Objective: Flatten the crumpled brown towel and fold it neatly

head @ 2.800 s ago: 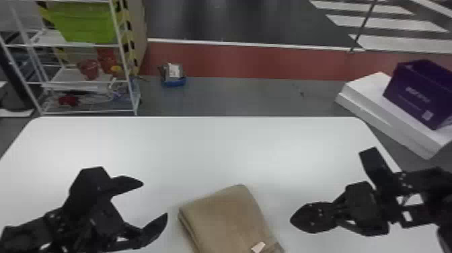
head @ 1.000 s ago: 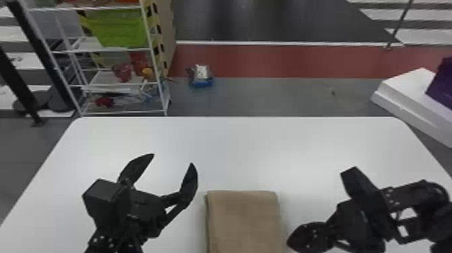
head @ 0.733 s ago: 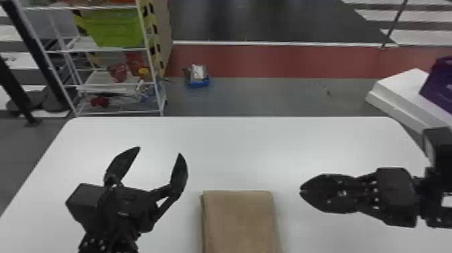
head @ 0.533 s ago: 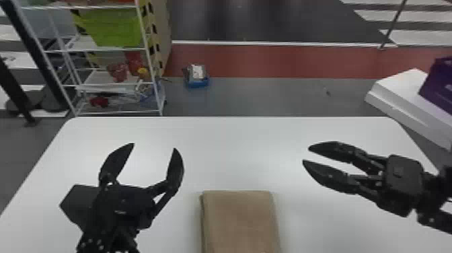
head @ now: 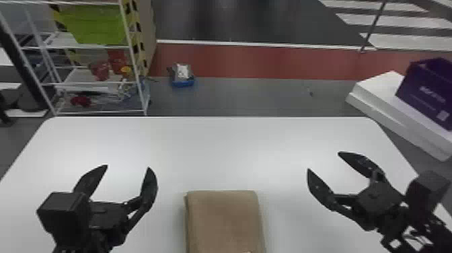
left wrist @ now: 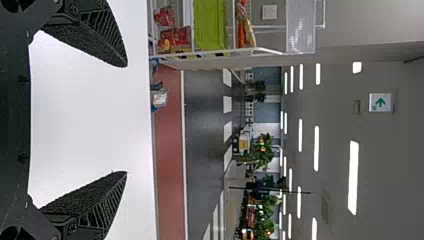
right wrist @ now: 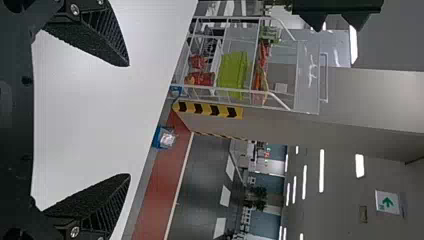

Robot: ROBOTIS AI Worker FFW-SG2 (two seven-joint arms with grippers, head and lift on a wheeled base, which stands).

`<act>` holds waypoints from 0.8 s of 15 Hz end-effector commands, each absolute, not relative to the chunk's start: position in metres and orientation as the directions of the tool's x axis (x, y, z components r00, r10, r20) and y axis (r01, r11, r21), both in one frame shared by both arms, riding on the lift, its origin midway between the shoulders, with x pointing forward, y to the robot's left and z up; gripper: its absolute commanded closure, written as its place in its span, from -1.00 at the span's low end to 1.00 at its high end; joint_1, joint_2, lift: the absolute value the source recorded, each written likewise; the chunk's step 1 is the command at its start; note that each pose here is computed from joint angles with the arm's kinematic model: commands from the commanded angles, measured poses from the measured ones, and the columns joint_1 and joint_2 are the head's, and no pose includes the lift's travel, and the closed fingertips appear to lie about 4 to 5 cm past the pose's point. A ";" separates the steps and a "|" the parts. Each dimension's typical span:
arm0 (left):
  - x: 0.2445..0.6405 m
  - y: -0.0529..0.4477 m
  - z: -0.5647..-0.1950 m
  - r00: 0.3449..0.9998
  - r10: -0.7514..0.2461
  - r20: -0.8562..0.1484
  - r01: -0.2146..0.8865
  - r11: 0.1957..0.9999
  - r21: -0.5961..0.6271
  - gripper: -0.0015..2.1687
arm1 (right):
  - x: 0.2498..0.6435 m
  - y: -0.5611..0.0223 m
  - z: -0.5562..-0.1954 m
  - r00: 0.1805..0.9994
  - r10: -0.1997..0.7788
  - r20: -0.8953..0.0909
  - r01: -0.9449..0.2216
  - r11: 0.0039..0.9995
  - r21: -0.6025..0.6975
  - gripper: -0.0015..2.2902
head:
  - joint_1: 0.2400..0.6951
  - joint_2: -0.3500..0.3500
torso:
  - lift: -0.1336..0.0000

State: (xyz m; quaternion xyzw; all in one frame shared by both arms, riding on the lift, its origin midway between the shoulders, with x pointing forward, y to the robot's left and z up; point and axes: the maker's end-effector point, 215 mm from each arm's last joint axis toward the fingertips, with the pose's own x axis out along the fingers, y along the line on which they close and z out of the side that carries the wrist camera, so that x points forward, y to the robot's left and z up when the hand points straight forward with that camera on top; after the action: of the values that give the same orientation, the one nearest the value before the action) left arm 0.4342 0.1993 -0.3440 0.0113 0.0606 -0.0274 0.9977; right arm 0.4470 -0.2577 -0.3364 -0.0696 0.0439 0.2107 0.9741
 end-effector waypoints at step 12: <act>0.416 0.245 -0.328 0.995 0.093 -0.044 -0.093 0.996 0.002 -0.89 | 0.417 -0.301 -0.350 0.938 0.346 -0.032 -0.347 0.937 -0.041 -0.93 | 1.00 -0.25 | -0.85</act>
State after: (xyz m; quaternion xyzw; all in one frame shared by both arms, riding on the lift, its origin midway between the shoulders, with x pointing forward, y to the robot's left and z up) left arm 0.4171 0.2413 -0.3266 0.0039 0.0206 0.0444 0.9988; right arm 0.4166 -0.3020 -0.3426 -0.0317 -0.0023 0.1767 0.9838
